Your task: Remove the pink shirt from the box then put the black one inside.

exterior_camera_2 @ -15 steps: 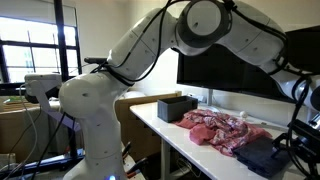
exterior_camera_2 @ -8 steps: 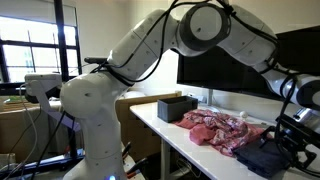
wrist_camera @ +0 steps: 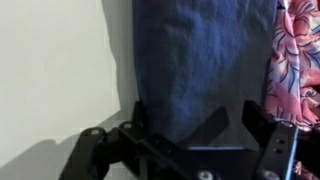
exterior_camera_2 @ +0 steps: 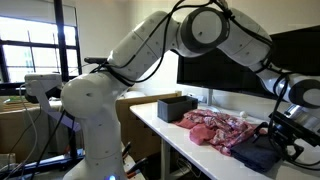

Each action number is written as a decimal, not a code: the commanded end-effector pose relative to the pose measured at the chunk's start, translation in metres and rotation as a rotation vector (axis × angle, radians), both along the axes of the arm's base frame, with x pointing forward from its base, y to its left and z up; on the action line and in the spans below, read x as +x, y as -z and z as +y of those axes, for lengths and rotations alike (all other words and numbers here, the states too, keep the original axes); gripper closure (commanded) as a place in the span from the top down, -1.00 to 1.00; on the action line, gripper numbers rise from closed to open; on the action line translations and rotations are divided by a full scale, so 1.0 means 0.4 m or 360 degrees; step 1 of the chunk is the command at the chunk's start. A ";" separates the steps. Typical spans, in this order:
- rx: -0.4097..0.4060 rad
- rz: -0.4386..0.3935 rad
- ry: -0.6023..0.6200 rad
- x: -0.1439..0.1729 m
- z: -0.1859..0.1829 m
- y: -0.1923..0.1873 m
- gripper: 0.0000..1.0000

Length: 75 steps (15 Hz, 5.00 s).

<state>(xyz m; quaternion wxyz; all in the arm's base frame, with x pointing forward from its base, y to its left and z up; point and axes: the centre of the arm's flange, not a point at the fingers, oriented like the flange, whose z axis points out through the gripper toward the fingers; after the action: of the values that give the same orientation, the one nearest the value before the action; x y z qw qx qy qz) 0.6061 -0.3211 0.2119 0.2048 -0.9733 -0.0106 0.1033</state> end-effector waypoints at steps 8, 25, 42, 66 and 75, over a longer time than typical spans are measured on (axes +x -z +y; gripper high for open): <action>0.0104 0.0063 -0.0020 0.008 -0.012 -0.006 -0.58; 0.0121 -0.0012 -0.0165 0.050 0.171 -0.195 -0.87; 0.0022 -0.0214 -0.0505 0.075 0.493 -0.475 -0.87; -0.0103 -0.0386 -0.0703 -0.070 1.260 -0.685 -0.89; -0.0126 -0.0467 -0.0579 -0.117 1.492 -0.700 -0.89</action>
<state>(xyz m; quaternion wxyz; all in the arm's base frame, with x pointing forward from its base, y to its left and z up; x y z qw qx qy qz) 0.5659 0.2761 0.4940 0.1460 -0.9583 -0.2458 -0.0001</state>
